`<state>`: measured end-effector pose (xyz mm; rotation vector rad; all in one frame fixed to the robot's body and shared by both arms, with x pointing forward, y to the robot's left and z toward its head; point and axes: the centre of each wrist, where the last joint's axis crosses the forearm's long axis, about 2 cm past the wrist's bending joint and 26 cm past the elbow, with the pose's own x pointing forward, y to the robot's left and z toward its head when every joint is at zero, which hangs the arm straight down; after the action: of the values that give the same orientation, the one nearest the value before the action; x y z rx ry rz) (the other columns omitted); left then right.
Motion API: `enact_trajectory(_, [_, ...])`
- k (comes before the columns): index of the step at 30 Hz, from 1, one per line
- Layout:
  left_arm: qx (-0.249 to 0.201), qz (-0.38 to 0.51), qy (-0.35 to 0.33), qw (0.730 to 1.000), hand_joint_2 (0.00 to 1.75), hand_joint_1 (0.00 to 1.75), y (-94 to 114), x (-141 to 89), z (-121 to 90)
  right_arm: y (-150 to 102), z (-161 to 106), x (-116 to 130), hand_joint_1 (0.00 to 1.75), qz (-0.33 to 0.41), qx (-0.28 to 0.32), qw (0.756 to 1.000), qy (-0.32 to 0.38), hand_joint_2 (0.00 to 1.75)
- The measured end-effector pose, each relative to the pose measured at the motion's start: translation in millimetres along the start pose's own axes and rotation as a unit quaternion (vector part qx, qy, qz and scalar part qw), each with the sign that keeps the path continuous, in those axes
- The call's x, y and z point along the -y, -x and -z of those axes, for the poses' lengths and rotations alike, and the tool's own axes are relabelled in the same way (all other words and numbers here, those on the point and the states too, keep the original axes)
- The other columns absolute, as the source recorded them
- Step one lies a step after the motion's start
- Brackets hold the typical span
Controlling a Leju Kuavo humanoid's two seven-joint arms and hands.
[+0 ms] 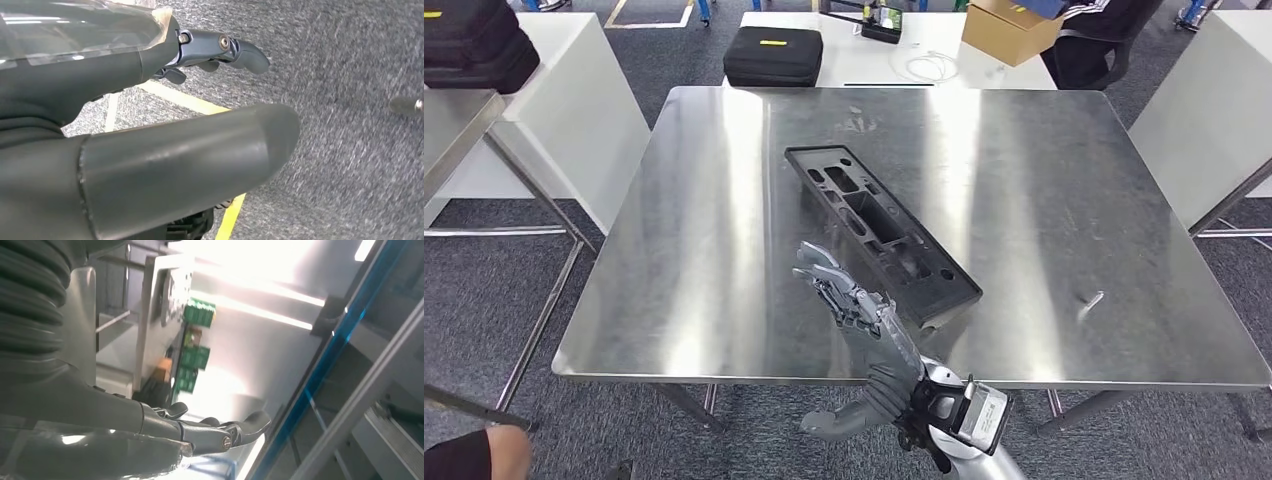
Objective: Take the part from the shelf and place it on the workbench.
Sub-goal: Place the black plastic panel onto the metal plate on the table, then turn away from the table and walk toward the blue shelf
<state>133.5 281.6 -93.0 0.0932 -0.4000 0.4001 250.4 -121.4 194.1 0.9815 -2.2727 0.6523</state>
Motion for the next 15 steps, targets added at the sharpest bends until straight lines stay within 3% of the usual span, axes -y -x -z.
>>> enact_trajectory(1, [0.001, -0.001, 0.000, 1.000, 0.00, 0.00, 0.3, 0.0, 0.0, 0.7, 0.6, -0.1, 0.00, 0.002, 0.000, 1.000, 0.000, 0.00])
enact_trajectory(15, [0.005, 0.005, 0.000, 1.000, 0.00, 0.00, 4.3, 3.3, -1.2, 4.3, 0.5, -1.8, 0.00, 0.003, -0.016, 1.000, 0.005, 0.00])
